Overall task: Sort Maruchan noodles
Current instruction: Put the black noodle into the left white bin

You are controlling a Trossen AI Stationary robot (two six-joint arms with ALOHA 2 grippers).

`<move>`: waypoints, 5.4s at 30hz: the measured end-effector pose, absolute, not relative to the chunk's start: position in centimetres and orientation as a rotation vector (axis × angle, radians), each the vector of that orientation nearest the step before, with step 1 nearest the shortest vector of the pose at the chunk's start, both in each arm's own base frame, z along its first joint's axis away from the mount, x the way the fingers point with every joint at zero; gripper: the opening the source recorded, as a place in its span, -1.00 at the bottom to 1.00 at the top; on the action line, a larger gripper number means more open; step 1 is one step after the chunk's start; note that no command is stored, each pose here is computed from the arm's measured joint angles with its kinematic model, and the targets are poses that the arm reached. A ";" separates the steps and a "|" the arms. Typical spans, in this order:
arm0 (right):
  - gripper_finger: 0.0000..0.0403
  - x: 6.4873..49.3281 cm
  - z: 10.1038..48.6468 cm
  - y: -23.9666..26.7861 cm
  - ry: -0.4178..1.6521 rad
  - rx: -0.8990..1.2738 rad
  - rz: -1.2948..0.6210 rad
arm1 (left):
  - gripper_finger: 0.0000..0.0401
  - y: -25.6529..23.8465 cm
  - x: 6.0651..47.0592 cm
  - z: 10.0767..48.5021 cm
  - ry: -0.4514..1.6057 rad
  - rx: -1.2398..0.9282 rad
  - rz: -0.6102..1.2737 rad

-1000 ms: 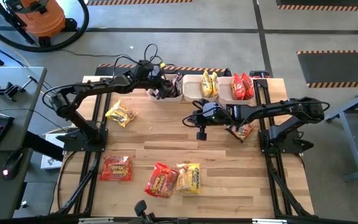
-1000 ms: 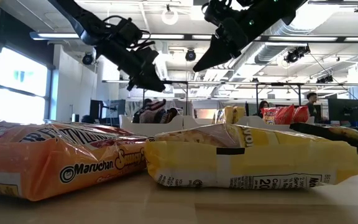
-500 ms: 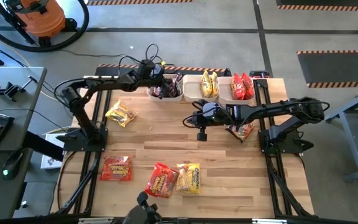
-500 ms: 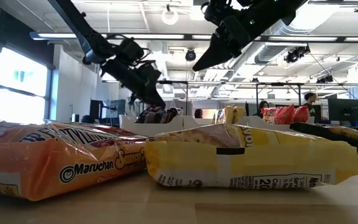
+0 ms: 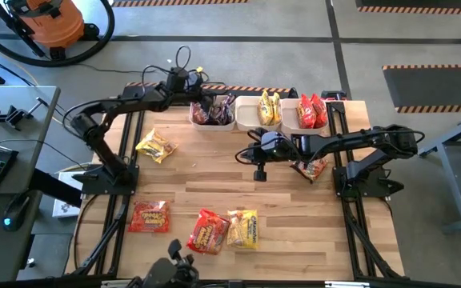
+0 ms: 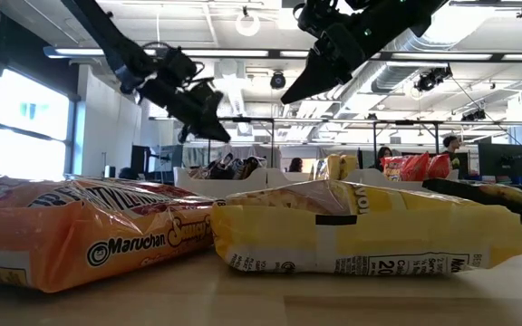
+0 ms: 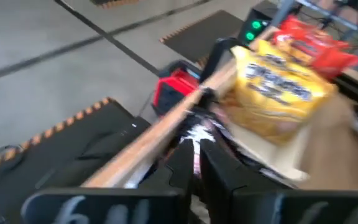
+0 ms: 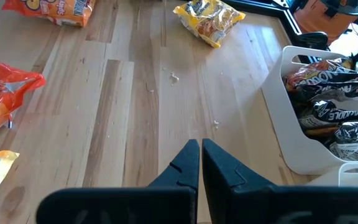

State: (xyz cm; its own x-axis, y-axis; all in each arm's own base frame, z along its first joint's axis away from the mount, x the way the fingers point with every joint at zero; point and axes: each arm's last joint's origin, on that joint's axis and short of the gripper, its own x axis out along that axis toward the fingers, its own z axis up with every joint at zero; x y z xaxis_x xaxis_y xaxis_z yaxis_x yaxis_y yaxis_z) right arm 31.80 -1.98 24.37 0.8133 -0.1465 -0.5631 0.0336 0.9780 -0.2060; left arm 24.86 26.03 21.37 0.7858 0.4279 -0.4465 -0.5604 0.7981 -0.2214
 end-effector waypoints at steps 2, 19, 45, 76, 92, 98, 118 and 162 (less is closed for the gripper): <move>-1.00 31.8 24.4 -2.0 0.614 -0.190 -0.097 | -0.81 25.0 24.8 22.4 0.397 -0.391 0.528; -1.00 31.8 24.3 -2.0 0.616 -0.187 -0.090 | -0.16 16.6 28.0 22.2 0.676 -0.242 0.912; -1.00 31.8 24.3 -2.0 0.616 -0.181 -0.093 | -0.15 20.5 31.0 19.1 0.845 -0.293 0.974; -1.00 31.8 24.3 -2.0 0.620 -0.191 -0.089 | -1.00 21.0 27.7 23.7 0.778 -0.507 0.670; -1.00 31.8 24.3 -2.0 0.621 -0.193 -0.089 | -1.00 23.8 24.9 20.0 0.528 -0.667 0.647; -1.00 31.8 24.3 -2.0 0.621 -0.196 -0.088 | -1.00 23.7 24.9 18.9 0.421 -0.699 0.651; -1.00 31.8 24.3 -2.0 0.621 -0.199 -0.087 | -0.82 22.2 26.0 17.7 0.327 -0.563 0.573; -1.00 31.7 24.3 -2.0 0.626 -0.201 -0.067 | -1.00 24.0 26.3 15.9 1.014 -0.257 0.592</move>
